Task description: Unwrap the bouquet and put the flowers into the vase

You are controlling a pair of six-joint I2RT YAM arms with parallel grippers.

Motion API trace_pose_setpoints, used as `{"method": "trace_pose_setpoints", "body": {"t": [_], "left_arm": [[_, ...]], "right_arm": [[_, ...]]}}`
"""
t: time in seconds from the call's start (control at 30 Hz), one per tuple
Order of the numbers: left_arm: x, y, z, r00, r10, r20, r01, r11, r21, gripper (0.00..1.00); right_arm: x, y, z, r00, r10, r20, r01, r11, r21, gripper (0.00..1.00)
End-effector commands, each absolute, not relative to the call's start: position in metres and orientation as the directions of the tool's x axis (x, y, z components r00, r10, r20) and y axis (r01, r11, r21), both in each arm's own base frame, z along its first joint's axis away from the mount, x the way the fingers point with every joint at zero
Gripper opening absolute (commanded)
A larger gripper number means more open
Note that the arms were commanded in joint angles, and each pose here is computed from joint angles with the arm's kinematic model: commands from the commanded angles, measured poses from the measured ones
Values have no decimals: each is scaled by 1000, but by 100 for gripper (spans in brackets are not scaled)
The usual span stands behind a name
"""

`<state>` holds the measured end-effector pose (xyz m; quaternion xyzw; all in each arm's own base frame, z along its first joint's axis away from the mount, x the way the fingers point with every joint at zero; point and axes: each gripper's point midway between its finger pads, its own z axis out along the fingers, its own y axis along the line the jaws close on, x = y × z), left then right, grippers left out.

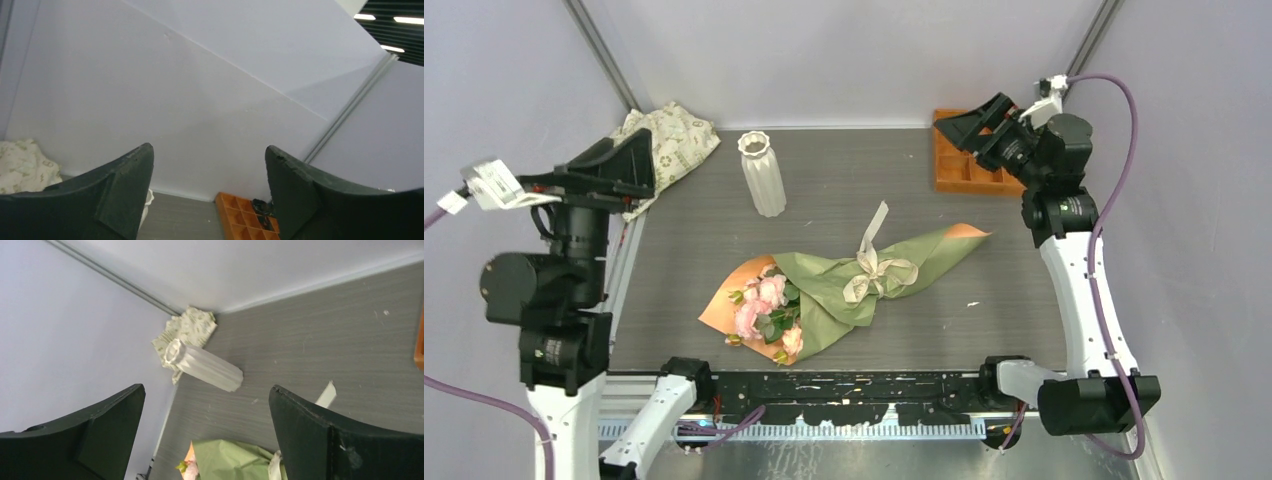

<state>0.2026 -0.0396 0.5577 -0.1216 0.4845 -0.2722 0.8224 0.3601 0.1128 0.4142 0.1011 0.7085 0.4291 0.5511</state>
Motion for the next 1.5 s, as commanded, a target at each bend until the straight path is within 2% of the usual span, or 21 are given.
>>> {"method": "trace_pose_setpoints", "body": {"t": [0.0,0.13,0.27,0.43,0.63,0.73,0.83,1.03,1.2,1.27,1.3,1.33,1.4,1.43,1.47], "left_arm": [[218,-24,534,212,-537,-816,110,843,-526,78],[231,-22,484,43,-522,-852,-23,852,-523,66],[237,-39,438,-90,-517,-851,2,855,-519,57],[222,-30,402,-111,-487,-866,-50,874,-484,54],[206,-14,379,-136,-440,-888,-130,896,-424,52],[209,-28,385,-189,-401,-896,-54,916,-398,52],[214,-60,386,-280,-363,-889,111,907,-406,53],[207,-113,405,-314,-335,-888,418,791,-446,60],[201,-112,430,-236,-336,-912,452,793,-409,65],[199,-112,436,-222,-332,-917,466,790,-399,67],[198,-114,439,-222,-332,-917,476,784,-399,67],[197,-115,439,-227,-333,-915,482,778,-402,67],[197,-114,438,-225,-336,-915,474,782,-404,67],[197,-111,437,-217,-333,-918,463,793,-397,67],[198,-107,435,-205,-326,-923,446,808,-384,67]], "right_arm": [[343,112,405,-370,527,-765,-216,752,622,99],[331,138,366,-467,384,-796,-159,849,504,96],[314,176,298,-595,221,-773,-146,916,375,89],[296,211,213,-745,103,-659,-157,933,324,64],[299,239,160,-807,36,-589,-169,943,288,61],[306,243,146,-821,19,-571,-159,952,261,60],[311,245,133,-830,5,-558,-156,958,241,57],[318,254,112,-852,-12,-524,-157,959,234,50],[324,254,104,-853,-22,-522,-153,966,209,41],[322,254,107,-854,-35,-519,-164,965,204,44],[320,253,111,-852,-44,-522,-175,963,204,50],[317,252,117,-842,-61,-536,-194,962,194,58],[310,247,135,-800,-112,-590,-230,965,128,88],[304,244,145,-773,-154,-615,-257,963,82,98],[297,244,157,-750,-189,-634,-284,957,50,99]]}}
